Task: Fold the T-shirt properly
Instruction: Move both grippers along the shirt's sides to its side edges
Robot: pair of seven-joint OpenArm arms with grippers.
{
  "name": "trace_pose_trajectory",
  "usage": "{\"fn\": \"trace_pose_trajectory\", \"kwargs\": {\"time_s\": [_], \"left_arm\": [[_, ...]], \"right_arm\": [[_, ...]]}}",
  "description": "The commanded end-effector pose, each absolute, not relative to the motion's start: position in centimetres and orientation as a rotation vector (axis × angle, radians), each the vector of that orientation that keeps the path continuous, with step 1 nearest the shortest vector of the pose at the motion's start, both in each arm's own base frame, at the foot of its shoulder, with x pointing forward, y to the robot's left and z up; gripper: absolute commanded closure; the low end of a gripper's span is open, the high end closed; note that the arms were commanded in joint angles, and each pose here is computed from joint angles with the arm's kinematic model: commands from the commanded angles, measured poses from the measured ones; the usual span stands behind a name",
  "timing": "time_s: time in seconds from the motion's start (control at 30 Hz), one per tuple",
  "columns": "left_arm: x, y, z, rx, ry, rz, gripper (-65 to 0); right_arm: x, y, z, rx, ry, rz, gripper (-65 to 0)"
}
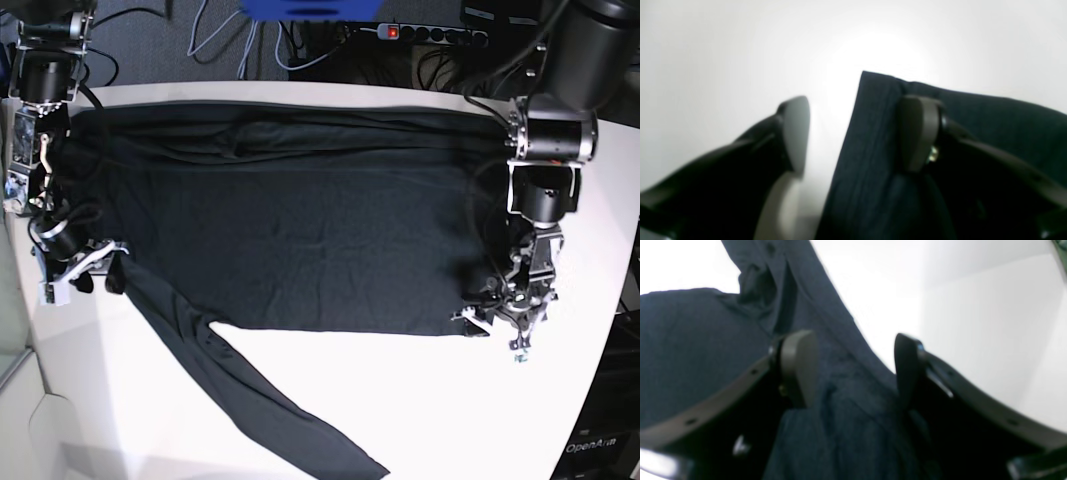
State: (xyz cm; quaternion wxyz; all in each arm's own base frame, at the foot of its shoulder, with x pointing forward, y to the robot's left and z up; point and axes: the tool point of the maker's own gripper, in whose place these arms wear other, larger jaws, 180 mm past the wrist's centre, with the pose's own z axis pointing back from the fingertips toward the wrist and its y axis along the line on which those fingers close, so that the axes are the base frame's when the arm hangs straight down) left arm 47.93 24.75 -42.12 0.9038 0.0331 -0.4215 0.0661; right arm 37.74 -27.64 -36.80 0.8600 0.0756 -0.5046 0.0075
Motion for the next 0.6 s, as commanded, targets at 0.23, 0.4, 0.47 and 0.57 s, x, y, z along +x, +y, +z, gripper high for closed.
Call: {"fn": "trace_pose_trajectory", "kwargs": {"time_s": [0.23,0.4,0.47,0.57], "left_arm": [[49.7,23.0,-40.4,0.068,-0.935,0.061,-40.2],[48.9,22.7,-41.4,0.064,-0.915,0.060,-38.2],[48.8,22.7,-41.6,0.065,-0.915,0.059,-32.4],[48.2,22.7,-42.2,0.065,-0.903,0.059,-18.9]], "right_arm": [[38.7,-28.2,-34.7,0.151,-1.120,0.032,-37.7],[38.7,-28.2,-34.7,0.151,-1.120,0.032,-37.7],[38.7,-28.2,-34.7,0.151,-1.120,0.032,-37.7],[38.7,-28.2,-34.7,0.151,-1.120,0.032,-37.7]]}}
